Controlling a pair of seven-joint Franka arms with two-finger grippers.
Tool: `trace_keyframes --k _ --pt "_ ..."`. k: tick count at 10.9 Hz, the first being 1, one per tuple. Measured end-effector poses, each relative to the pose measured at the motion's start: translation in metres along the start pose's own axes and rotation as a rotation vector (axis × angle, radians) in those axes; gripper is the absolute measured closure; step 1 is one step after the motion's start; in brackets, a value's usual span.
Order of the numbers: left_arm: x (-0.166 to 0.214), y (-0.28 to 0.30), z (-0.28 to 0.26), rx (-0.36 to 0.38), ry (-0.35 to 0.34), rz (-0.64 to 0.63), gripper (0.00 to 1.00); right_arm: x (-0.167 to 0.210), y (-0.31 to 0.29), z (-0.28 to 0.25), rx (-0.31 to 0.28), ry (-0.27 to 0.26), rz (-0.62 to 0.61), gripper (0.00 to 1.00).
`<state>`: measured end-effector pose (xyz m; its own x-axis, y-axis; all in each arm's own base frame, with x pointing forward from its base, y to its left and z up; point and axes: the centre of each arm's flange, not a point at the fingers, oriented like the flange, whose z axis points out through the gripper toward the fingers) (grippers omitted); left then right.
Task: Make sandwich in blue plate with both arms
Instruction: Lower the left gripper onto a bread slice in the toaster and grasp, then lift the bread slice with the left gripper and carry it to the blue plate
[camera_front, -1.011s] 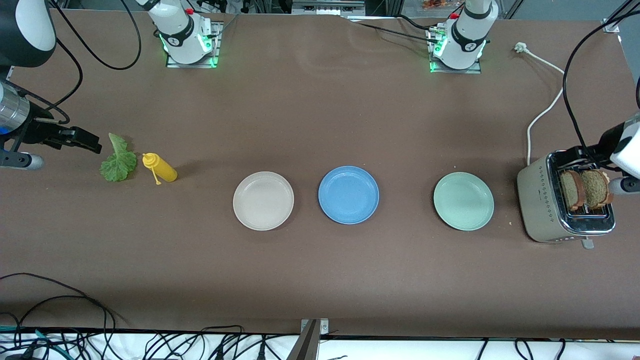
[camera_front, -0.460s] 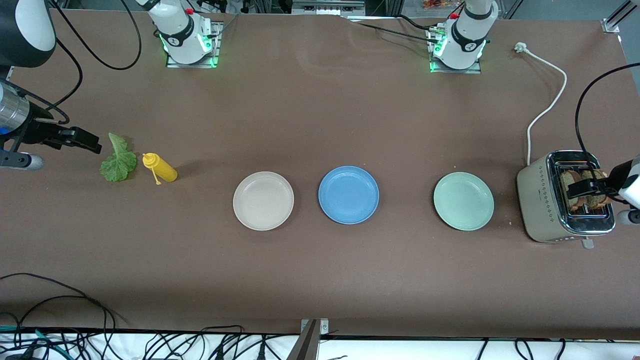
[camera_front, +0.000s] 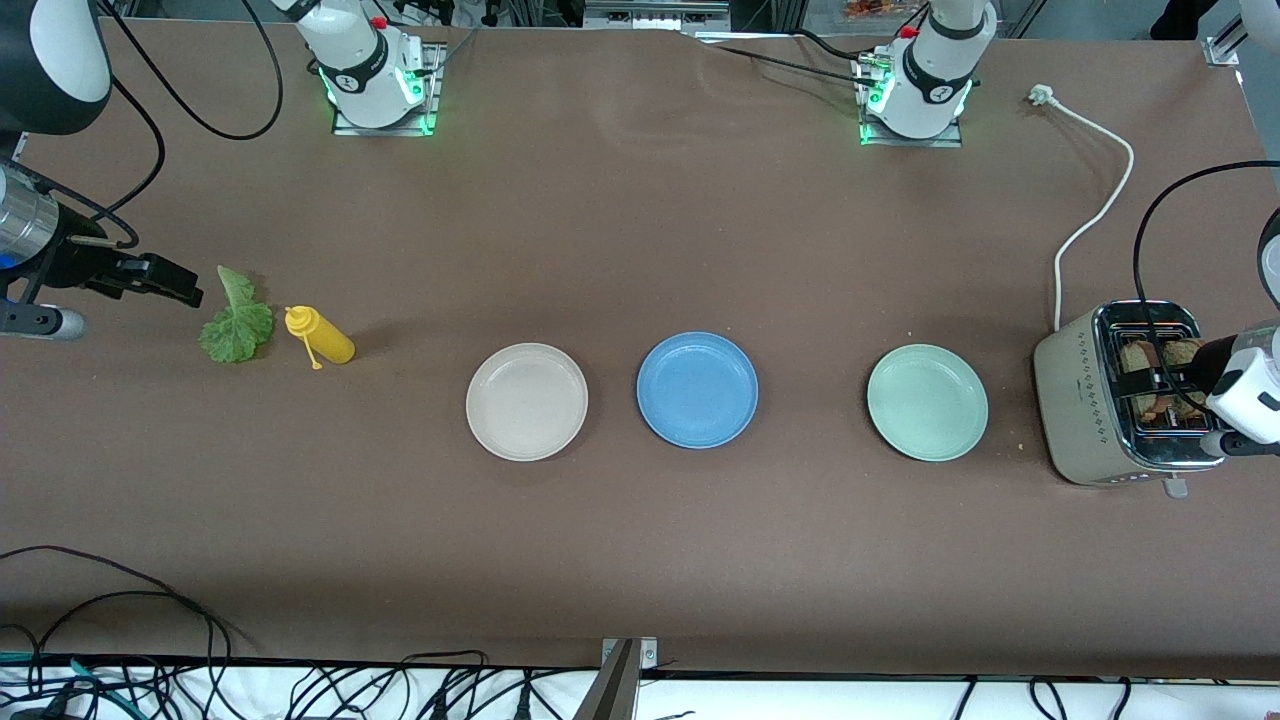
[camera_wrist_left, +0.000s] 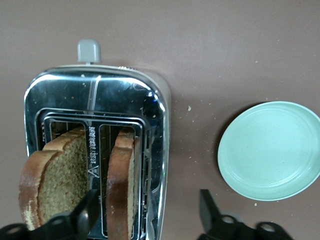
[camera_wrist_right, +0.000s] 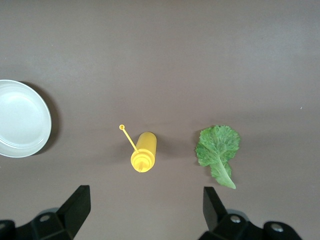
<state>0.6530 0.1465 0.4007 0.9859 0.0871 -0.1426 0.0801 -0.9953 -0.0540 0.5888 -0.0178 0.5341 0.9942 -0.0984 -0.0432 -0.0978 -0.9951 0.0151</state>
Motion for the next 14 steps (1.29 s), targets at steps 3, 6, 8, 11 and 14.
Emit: trace_keyframes --k 3,6,8,11,14 --pt "-0.003 -0.011 0.007 0.019 -0.017 -0.002 0.38 0.000 0.000 0.000 0.000 0.000 0.000 0.00" --pt "-0.006 -0.014 0.016 0.023 -0.035 -0.003 0.44 0.000 0.000 0.000 0.000 0.000 0.000 0.00" --pt "-0.007 -0.017 0.022 0.041 -0.050 0.001 0.52 0.000 0.000 0.000 0.000 0.000 0.000 0.00" --pt "-0.008 -0.019 0.026 0.066 -0.059 0.009 0.86 0.000 0.000 0.000 0.000 0.000 0.000 0.00" --pt "-0.008 -0.018 0.024 0.066 -0.062 0.012 0.89 0.000 0.000 0.000 0.000 0.000 0.000 0.00"
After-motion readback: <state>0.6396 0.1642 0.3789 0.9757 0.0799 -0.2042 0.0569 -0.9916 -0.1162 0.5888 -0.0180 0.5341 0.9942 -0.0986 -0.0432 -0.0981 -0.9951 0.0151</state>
